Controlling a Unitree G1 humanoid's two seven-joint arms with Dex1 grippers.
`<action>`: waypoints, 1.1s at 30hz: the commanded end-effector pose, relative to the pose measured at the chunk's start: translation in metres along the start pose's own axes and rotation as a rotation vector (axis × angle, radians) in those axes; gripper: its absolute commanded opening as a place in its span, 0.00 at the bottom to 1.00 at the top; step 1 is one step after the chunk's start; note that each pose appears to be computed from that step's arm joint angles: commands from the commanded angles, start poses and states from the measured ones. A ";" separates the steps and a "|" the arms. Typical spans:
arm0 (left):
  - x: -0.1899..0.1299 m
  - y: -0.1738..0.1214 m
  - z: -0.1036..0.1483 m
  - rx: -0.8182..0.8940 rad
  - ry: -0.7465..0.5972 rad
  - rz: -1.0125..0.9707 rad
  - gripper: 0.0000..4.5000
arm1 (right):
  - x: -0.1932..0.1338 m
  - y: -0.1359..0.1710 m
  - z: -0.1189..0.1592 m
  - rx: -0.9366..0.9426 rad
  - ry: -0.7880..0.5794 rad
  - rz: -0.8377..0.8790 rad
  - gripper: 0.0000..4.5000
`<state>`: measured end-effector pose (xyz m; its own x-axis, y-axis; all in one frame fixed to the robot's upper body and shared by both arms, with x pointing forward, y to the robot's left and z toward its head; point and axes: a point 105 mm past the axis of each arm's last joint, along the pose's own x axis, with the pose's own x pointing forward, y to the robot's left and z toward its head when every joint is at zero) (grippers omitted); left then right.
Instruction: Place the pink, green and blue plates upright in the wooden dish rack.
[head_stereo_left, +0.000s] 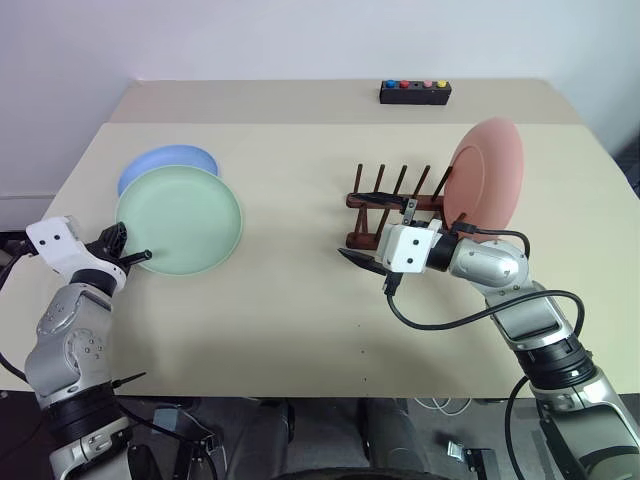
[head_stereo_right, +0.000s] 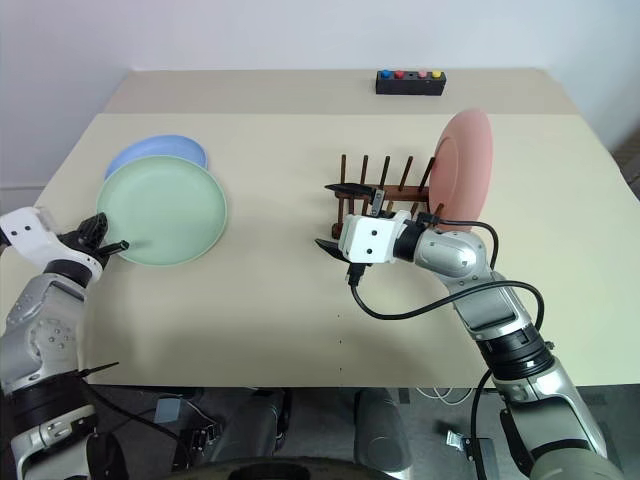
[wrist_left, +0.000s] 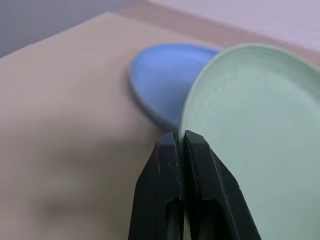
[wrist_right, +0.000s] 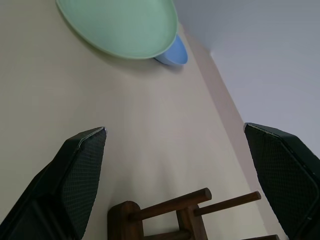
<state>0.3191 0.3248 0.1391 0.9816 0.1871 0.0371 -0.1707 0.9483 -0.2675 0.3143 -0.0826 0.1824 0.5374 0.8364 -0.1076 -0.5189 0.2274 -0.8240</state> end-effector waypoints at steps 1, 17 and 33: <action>-0.003 -0.033 0.049 0.101 -0.210 -0.103 0.01 | -0.001 -0.013 0.019 -0.050 -0.066 -0.035 1.00; -0.015 -0.179 0.086 0.188 -0.464 -0.319 0.01 | 0.016 -0.027 0.030 -0.254 -0.071 -0.138 1.00; -0.029 -0.223 0.077 0.086 -0.399 -0.487 0.00 | 0.035 -0.014 0.025 -0.349 -0.052 -0.112 0.94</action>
<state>0.3337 0.1323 0.2560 0.8807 -0.1872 0.4351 0.2398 0.9684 -0.0689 0.3273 -0.0507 0.1904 0.5621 0.8264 -0.0332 -0.2455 0.1284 -0.9609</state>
